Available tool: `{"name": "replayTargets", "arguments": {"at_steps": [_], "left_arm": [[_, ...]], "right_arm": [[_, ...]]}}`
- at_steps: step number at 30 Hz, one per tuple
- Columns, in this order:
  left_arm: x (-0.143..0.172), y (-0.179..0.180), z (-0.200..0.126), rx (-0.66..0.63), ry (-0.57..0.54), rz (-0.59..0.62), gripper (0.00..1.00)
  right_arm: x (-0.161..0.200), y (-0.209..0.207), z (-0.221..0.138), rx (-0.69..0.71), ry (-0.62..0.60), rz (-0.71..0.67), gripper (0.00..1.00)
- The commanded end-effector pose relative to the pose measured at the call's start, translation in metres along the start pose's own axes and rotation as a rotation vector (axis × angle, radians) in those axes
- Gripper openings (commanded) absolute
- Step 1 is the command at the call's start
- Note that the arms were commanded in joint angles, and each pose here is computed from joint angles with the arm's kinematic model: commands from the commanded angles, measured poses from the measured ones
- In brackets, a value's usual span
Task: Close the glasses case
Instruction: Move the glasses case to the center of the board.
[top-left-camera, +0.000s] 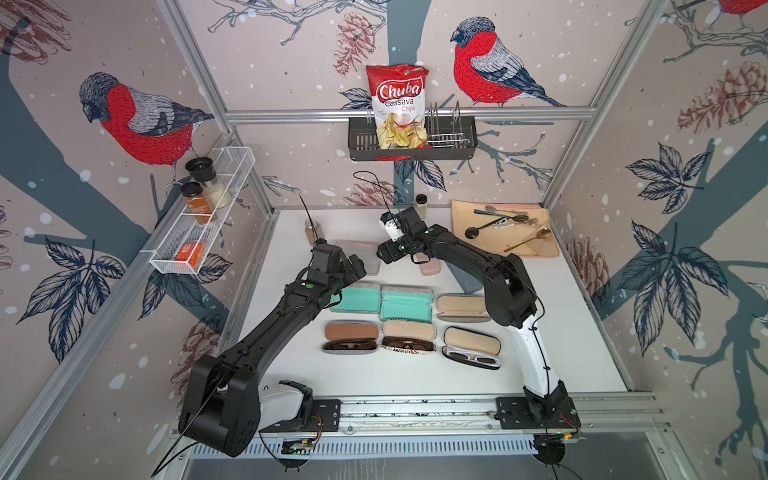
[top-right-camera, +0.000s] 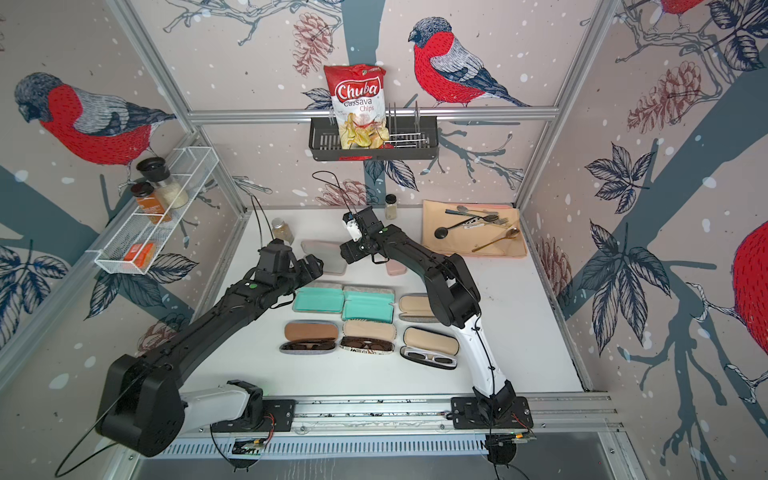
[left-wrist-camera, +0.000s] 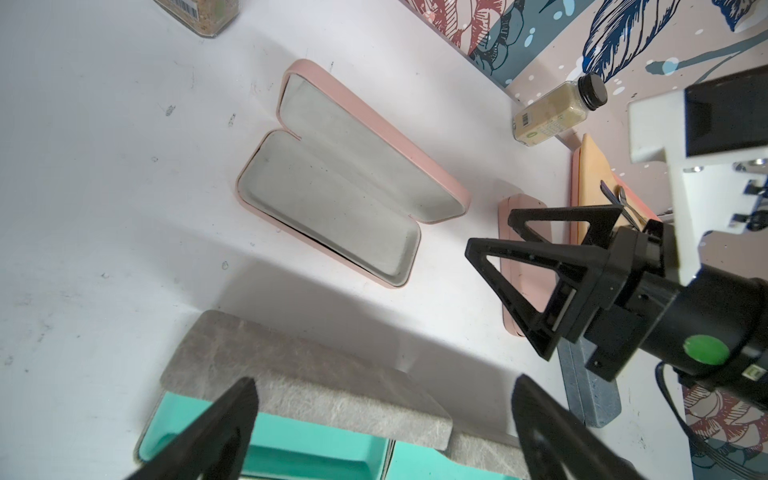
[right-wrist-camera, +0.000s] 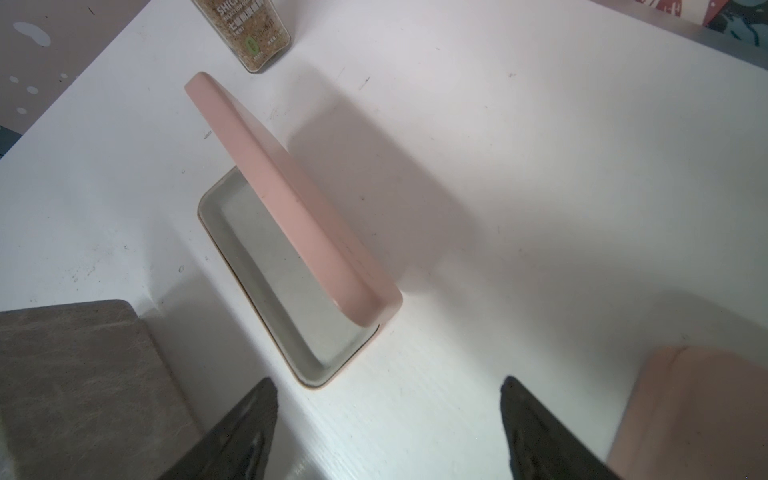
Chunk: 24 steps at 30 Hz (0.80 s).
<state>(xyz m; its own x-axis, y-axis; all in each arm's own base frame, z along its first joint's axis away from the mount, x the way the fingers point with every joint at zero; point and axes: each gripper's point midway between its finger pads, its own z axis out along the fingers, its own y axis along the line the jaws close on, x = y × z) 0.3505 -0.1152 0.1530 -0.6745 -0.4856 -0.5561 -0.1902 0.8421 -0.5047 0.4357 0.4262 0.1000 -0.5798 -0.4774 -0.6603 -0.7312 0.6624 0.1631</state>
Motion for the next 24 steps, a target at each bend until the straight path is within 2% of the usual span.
{"name": "replayTargets", "arguments": {"at_steps": [1, 15, 24], "left_arm": [[0.0, 0.002, 0.0, 0.0, -0.003, -0.01, 0.95], [0.002, 0.011, 0.0, -0.024, -0.002, -0.011, 0.95], [0.002, 0.016, 0.003, -0.036, 0.003, -0.012, 0.95]], "right_arm": [[-0.01, 0.006, 0.005, -0.033, -0.034, -0.018, 0.84], [-0.017, 0.007, 0.027, -0.08, -0.082, -0.034, 0.82], [-0.022, 0.007, 0.034, -0.11, -0.099, -0.022, 0.66]]}}
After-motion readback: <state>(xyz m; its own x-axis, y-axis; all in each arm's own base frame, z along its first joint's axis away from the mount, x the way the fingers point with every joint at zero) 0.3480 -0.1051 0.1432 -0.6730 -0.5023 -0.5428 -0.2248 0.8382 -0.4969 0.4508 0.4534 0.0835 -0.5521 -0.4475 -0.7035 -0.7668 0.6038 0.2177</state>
